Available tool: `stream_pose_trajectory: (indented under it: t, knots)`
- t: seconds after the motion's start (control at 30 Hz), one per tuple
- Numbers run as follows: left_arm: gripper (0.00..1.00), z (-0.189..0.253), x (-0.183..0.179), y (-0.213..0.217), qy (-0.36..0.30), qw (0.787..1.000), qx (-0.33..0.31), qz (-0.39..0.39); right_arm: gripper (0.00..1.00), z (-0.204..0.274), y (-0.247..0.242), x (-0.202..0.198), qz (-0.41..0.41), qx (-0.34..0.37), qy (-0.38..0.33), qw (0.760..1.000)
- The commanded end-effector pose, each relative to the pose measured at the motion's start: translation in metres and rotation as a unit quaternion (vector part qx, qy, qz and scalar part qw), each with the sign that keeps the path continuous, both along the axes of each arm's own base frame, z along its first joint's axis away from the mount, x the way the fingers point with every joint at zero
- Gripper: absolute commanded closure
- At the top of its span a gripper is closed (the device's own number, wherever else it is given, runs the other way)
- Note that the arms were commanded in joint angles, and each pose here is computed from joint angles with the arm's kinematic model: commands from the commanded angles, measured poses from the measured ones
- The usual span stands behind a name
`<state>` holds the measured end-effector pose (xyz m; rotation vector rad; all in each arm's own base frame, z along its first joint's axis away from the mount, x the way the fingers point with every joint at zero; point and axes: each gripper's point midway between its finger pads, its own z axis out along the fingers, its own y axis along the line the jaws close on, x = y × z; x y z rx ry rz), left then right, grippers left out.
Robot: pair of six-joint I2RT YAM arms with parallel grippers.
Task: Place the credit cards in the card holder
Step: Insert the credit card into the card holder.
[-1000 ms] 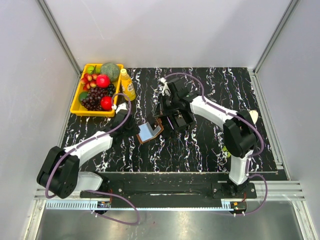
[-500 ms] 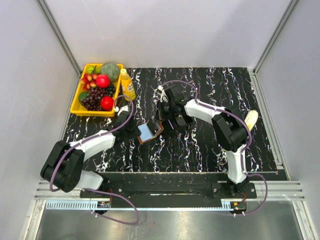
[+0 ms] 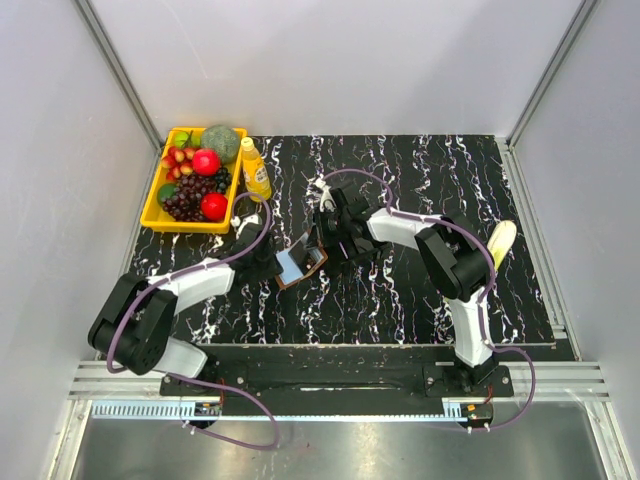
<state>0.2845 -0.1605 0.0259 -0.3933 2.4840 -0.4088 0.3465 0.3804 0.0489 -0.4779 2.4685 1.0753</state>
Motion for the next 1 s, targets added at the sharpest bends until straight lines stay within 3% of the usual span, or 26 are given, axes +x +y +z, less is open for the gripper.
stream_pose_trajectory:
  t: [0.0,0.4,0.7,0.83,0.97]
  knots:
    - [0.74,0.0,0.007,0.0,-0.012,1.0,-0.005,0.013,1.0,-0.014,-0.007,0.012,-0.044,-0.017,-0.015,0.999]
    - [0.75,-0.008,0.004,-0.003,-0.001,1.0,-0.01,0.006,1.0,-0.014,-0.002,0.026,-0.103,0.004,-0.013,0.995]
    - [0.75,-0.008,0.004,-0.004,-0.001,1.0,-0.014,0.009,1.0,-0.034,0.0,-0.015,-0.081,-0.076,-0.014,0.994]
    - [0.75,-0.006,0.006,-0.005,-0.006,1.0,-0.018,0.012,1.0,-0.039,-0.004,-0.022,-0.08,-0.079,-0.015,0.994]
    - [0.75,-0.005,0.006,-0.004,-0.006,1.0,-0.018,0.012,0.94,-0.037,0.005,-0.037,-0.036,-0.072,-0.004,0.997]
